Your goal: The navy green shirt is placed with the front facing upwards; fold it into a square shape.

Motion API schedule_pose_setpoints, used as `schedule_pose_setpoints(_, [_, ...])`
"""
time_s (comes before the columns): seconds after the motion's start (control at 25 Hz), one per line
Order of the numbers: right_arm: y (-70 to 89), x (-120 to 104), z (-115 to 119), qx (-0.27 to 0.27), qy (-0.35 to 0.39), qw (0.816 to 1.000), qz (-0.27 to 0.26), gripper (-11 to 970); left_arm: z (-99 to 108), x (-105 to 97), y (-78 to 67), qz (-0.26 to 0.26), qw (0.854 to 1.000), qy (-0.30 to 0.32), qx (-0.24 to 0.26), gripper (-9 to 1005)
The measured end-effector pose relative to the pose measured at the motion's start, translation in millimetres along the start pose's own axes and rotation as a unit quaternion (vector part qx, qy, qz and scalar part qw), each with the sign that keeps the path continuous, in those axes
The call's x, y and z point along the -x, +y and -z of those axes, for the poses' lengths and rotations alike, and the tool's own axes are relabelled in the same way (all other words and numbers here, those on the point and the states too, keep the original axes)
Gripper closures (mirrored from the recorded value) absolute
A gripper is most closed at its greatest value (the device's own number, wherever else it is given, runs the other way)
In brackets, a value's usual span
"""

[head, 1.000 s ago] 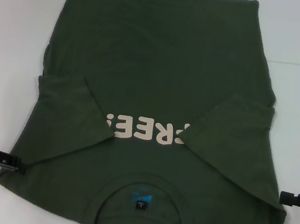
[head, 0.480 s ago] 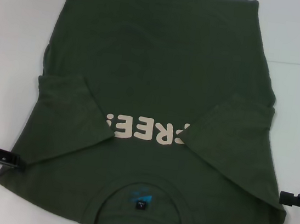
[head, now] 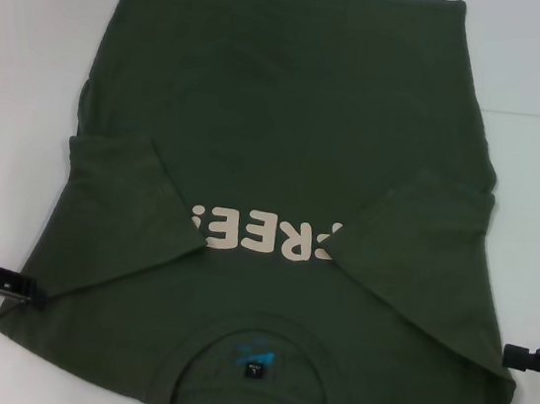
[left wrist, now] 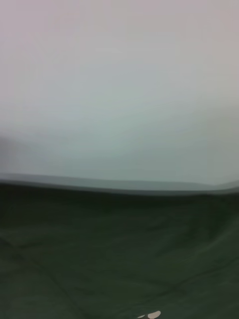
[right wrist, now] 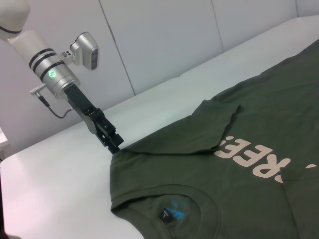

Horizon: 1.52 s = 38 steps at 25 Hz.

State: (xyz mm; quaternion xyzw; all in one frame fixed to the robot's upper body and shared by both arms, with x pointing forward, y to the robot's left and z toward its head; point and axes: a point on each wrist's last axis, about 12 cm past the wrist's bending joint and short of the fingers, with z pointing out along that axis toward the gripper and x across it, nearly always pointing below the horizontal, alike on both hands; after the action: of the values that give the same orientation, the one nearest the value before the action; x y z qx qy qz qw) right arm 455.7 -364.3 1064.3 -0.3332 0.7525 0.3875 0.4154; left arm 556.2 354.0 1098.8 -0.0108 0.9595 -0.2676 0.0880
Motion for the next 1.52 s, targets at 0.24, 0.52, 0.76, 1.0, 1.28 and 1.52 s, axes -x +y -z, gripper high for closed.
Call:
schedule_pose_setpoints(0.24, [-0.2, 0.2, 0.1, -0.001, -0.001, 1.0, 0.0, 75, -1.2, 0.7, -1.8, -0.003, 1.0, 0.002, 0.0, 62])
schedule_pose_setpoints(0.52, [-0.4, 0.2, 0.2, -0.002, -0.001, 1.0, 0.001, 75, -3.2, 1.4, -4.6, -0.008, 1.0, 0.008, 0.002, 62])
schedule_pose_setpoints(0.76, [-0.6, 0.1, 0.2, -0.003, 0.0, 1.0, 0.001, 74, -5.7, 1.5, -6.7, -0.008, 1.0, 0.011, -0.005, 62])
schedule_pose_setpoints(1.0, [-1.1, 0.4, -0.1, -0.003, 0.0, 1.0, 0.001, 74, -9.3, 3.6, -11.7, -0.013, 1.0, 0.017, -0.013, 62])
schedule_pose_setpoints(1.28, [-2.2, -0.3, -0.8, -0.008, 0.001, 1.0, 0.001, 74, -12.7, 7.5, -20.8, -0.02, 0.999, 0.023, -0.023, 61])
schedule_pose_setpoints(1.52, [-2.4, -0.4, -0.6, -0.01, 0.001, 1.0, 0.0, 74, -11.2, 9.8, -22.2, -0.008, 0.999, 0.025, -0.02, 76])
